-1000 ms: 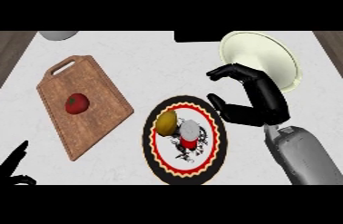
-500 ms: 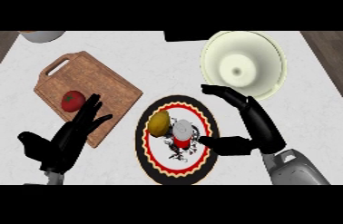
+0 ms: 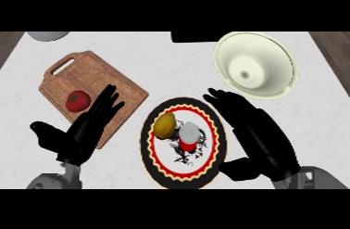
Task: Pick the can from the plate and place it in the bowl
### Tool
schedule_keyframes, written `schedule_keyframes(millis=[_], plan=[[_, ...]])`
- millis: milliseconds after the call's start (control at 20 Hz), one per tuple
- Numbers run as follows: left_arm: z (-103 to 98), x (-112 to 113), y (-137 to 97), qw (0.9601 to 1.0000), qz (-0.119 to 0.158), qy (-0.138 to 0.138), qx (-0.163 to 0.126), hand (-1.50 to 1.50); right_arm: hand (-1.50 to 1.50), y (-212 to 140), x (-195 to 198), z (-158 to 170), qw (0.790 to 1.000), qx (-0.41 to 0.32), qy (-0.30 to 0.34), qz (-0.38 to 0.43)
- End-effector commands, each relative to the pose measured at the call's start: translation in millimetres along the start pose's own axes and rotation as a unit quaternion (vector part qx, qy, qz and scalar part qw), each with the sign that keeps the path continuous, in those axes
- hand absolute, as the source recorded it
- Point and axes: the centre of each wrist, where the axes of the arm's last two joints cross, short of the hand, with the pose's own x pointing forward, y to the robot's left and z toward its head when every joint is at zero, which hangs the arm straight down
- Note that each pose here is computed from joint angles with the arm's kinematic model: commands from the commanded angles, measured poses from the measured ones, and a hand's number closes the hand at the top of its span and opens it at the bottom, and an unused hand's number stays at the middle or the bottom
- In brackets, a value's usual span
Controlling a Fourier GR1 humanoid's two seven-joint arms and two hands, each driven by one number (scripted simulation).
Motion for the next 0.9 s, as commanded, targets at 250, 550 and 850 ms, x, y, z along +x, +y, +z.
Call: schedule_keyframes(millis=[250, 550, 850], plan=[[-5, 5, -27, 0.9997, 0.007, -0.010, -0.019, 0.00, -1.50, -5, 90, -8, 0.983, 0.102, 0.135, 0.077], [-19, 5, -18, 0.9996, 0.001, -0.006, -0.028, 0.00, -1.50, 6, 103, -28, 0.967, 0.140, 0.198, 0.083], [-10, 7, -21, 0.9998, -0.001, -0.013, -0.018, 0.00, -1.50, 23, 96, -45, 0.950, 0.168, 0.240, 0.105]])
